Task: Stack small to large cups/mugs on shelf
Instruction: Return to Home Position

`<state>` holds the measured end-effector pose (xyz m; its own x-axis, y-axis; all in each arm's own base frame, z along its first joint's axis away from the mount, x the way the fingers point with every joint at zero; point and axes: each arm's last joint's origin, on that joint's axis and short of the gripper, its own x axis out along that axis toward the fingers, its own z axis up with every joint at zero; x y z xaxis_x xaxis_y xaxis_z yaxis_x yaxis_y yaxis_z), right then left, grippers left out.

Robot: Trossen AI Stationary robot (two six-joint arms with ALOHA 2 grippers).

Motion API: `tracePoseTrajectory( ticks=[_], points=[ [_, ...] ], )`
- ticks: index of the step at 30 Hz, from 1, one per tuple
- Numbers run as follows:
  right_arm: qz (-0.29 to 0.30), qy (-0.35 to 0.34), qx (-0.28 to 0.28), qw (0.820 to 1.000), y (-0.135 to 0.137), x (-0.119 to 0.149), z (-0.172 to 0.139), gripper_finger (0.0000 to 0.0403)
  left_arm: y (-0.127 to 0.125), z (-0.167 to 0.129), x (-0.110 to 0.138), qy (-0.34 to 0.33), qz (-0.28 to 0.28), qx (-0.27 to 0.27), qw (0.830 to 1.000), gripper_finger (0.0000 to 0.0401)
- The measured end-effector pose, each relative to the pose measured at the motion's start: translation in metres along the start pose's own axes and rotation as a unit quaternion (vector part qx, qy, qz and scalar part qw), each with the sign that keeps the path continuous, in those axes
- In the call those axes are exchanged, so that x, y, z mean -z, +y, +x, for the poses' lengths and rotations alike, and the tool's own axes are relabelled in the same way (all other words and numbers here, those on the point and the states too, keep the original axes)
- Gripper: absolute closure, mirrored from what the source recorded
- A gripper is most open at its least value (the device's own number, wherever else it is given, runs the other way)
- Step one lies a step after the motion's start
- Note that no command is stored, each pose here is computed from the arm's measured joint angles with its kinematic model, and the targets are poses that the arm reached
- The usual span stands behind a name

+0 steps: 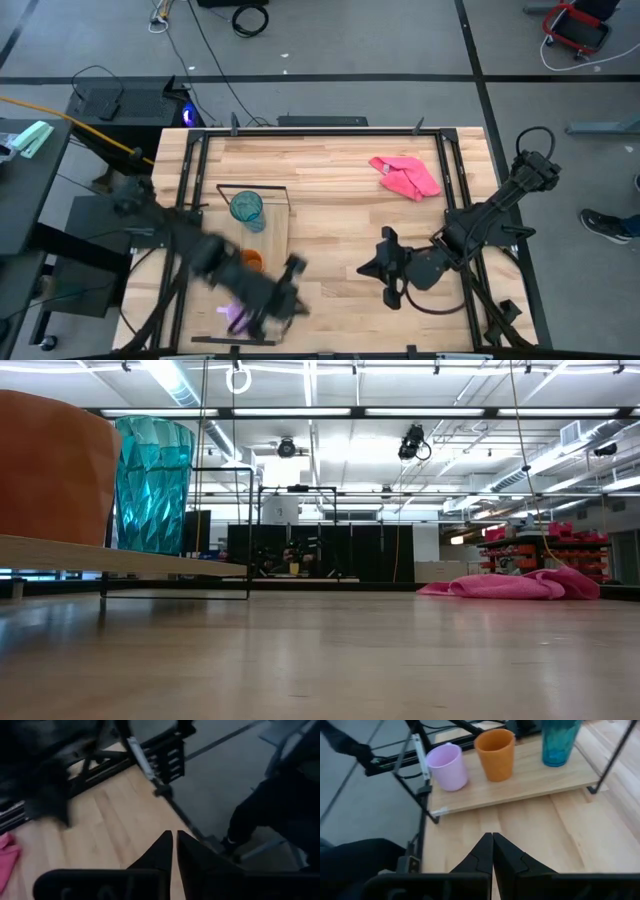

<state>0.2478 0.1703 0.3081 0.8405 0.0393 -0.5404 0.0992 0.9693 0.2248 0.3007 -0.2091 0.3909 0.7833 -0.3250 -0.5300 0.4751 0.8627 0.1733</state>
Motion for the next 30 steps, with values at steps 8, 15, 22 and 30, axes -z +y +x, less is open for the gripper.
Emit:
tracePoseTrajectory(
  ticks=[8,15,22,30],
  points=[
    [-0.019,-0.017,-0.042,0.999,0.017,0.005,-0.009,0.0389,0.111,-0.032,0.005,-0.058,-0.035,0.009,0.998,0.037],
    [-0.039,-0.037,-0.067,0.996,0.026,0.004,-0.014,0.0389,0.196,-0.084,0.027,-0.11,-0.078,-0.025,0.991,0.0377],
    [-0.02,-0.037,-0.069,0.997,0.026,0.004,-0.014,0.0389,0.246,-0.142,0.066,-0.097,-0.146,-0.051,0.983,0.0365],
    [-0.011,-0.049,-0.066,0.997,0.027,0.002,-0.014,0.0389,0.253,-0.215,0.094,-0.114,-0.175,-0.066,0.976,0.0374]
  ],
)
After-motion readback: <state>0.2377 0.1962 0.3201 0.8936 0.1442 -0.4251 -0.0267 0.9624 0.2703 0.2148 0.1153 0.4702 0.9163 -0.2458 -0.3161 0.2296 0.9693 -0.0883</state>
